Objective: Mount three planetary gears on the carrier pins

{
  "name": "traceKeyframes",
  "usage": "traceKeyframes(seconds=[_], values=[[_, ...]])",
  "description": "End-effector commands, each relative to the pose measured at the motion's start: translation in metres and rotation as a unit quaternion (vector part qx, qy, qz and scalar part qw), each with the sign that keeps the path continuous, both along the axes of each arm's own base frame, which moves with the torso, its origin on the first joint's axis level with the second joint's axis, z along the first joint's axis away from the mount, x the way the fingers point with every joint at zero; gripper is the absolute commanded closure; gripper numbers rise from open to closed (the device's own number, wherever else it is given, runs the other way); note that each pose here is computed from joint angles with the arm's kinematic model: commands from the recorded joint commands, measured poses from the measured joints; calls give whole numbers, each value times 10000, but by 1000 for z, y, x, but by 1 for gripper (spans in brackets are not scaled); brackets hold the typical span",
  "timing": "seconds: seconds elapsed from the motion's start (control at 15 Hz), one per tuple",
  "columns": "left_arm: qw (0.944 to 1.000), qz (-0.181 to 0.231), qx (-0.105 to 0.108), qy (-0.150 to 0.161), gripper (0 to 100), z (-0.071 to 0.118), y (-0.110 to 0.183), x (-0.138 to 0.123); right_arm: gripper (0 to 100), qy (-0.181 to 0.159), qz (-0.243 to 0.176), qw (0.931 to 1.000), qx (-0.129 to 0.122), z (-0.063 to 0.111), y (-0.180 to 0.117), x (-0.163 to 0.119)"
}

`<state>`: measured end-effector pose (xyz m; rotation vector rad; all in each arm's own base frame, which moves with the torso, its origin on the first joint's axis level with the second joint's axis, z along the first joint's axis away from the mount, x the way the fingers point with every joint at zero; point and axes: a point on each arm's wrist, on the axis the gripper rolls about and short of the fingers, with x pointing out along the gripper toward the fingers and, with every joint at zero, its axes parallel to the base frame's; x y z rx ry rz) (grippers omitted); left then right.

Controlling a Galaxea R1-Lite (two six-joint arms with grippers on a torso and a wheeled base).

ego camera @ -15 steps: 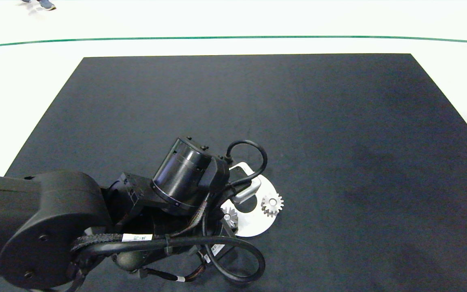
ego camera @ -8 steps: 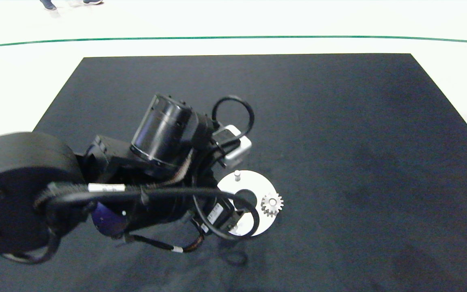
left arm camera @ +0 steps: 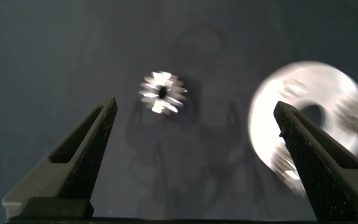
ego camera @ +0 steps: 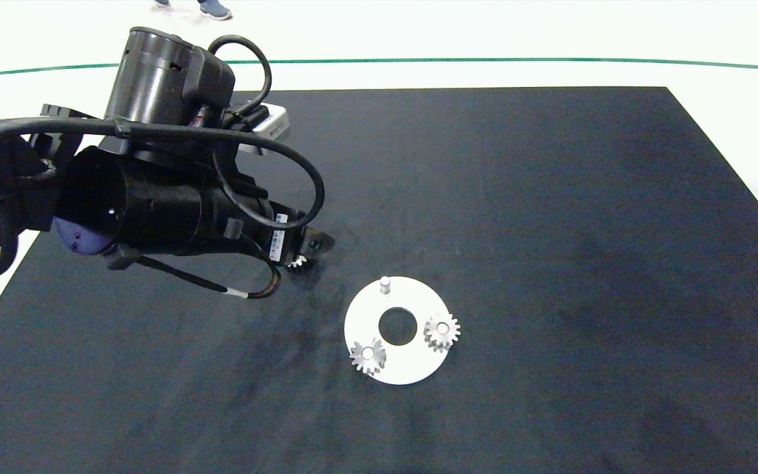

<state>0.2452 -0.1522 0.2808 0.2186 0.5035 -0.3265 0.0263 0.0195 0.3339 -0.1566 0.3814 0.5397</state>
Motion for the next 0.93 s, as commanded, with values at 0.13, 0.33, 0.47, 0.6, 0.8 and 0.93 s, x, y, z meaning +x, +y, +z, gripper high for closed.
traceKeyframes(seconds=[0.13, 0.33, 0.47, 0.6, 0.8, 0.93], values=[[9997, 128, 116, 163, 0, -20, -4, 19, 0, -15, -6, 10000, 13, 0, -2, -2], [9998, 115, 123, 115, 0, -23, -8, 26, 0, -26, -6, 10000, 24, 1, -2, -2], [9995, 146, 176, 200, 0, -29, -8, 30, 0, -26, -6, 10000, 24, 1, -2, -2], [9993, 157, 214, 273, 0, -34, -9, 32, 0, -20, -6, 10000, 19, 0, -2, -2], [9989, 171, 262, 343, 0, -41, -11, 37, 0, -15, -6, 10000, 13, 0, -2, -2], [9987, 177, 290, 380, 0, -44, -12, 39, 0, -10, -6, 10000, 7, 0, -2, -1]])
